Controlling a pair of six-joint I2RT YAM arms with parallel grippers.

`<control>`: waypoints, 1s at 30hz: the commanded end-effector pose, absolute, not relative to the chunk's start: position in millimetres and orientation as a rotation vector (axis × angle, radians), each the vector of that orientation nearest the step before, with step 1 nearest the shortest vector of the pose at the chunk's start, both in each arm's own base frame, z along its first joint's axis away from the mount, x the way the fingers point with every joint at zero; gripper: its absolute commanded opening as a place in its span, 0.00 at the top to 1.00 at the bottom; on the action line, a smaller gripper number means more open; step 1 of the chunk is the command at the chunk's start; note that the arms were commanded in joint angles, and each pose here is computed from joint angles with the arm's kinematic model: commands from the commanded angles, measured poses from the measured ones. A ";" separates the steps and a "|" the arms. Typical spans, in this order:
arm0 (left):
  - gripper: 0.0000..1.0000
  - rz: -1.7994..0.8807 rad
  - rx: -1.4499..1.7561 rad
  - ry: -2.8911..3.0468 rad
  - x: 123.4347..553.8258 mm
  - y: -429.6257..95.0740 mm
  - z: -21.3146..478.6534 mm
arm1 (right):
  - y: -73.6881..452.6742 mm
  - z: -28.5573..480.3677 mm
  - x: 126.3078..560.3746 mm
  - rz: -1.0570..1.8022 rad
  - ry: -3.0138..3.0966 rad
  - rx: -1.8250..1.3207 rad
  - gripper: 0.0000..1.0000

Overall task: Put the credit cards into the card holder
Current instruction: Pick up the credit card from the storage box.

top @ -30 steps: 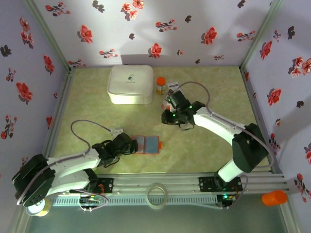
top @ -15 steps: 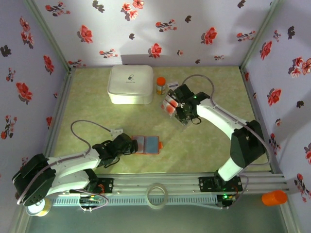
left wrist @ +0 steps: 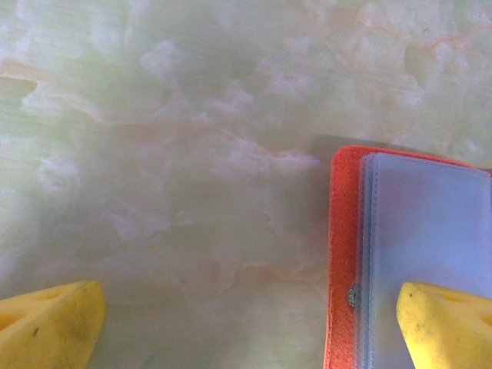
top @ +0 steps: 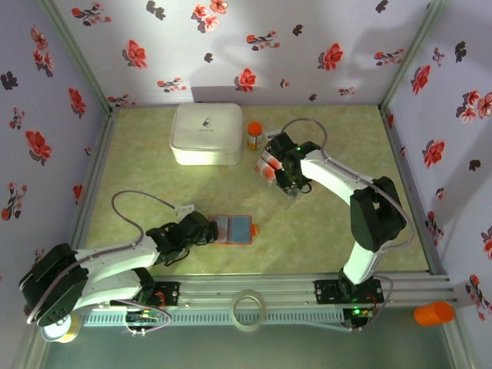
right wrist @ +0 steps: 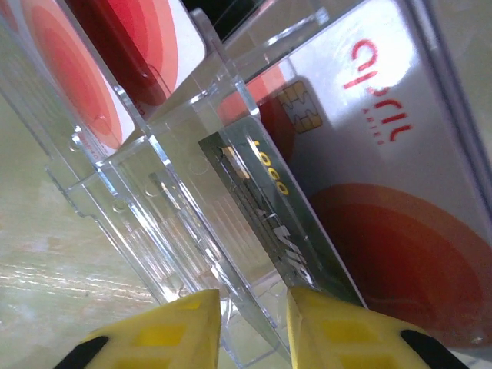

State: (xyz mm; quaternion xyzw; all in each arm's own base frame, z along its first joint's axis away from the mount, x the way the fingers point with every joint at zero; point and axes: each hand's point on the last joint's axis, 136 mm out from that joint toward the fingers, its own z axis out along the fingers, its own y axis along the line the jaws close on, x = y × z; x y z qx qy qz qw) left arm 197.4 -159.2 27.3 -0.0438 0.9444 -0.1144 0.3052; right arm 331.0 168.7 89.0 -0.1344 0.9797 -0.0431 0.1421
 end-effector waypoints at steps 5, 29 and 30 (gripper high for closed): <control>0.02 -0.274 -0.127 2.530 189.8 -151.4 16.2 | 171.2 87.7 334.9 -0.106 2.841 -0.413 0.86; 0.01 -0.319 -0.168 2.521 188.6 -152.7 25.9 | 228.6 188.7 313.2 0.494 2.651 -0.389 1.00; 0.01 -0.310 -0.168 2.526 187.7 -151.4 27.0 | 238.2 190.1 309.4 0.550 2.642 -0.374 1.00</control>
